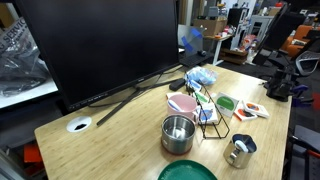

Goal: Move the green plate to the right of the black book rack

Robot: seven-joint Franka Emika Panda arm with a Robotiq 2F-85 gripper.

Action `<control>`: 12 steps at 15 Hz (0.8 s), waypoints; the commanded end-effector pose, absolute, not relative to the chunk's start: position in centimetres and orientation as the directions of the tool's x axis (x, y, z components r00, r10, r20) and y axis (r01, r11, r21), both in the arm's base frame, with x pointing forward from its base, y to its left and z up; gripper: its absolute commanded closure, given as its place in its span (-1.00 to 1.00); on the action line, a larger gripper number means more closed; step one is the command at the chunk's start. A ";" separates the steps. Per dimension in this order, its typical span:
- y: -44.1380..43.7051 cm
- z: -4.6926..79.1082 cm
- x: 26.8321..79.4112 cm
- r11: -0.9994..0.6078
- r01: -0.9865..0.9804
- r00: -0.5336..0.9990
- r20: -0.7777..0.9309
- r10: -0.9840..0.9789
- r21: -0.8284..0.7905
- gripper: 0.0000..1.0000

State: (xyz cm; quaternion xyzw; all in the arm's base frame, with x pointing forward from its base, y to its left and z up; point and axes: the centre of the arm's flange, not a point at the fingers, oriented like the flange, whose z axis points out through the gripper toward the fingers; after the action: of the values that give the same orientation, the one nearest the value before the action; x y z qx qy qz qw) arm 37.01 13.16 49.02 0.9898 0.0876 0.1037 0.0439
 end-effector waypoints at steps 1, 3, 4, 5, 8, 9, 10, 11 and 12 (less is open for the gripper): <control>16.4 47.1 39.0 -0.952 0.299 0.927 0.219 0.305 0.061 -1.00; 18.5 45.5 39.7 -0.925 0.379 0.898 0.235 0.371 0.013 -1.00; 19.4 44.8 40.0 -0.908 0.419 0.882 0.243 0.404 -0.014 -1.00; 20.4 44.1 40.1 -0.888 0.459 0.866 0.243 0.438 -0.037 -1.00; 21.4 42.9 39.1 -0.884 0.467 0.863 0.231 0.449 -0.025 -1.00; 21.9 42.3 39.3 -0.872 0.489 0.854 0.223 0.470 -0.032 -1.00; 22.0 42.1 39.5 -0.866 0.498 0.849 0.220 0.480 -0.034 -1.00; 22.1 42.2 39.7 -0.864 0.502 0.847 0.221 0.483 -0.034 -1.00; 22.0 42.3 39.8 -0.864 0.503 0.846 0.224 0.484 -0.034 -1.00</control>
State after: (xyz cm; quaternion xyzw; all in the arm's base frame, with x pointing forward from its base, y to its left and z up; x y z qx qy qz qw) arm 39.77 22.00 42.33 0.9596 0.2571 0.1045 -0.0457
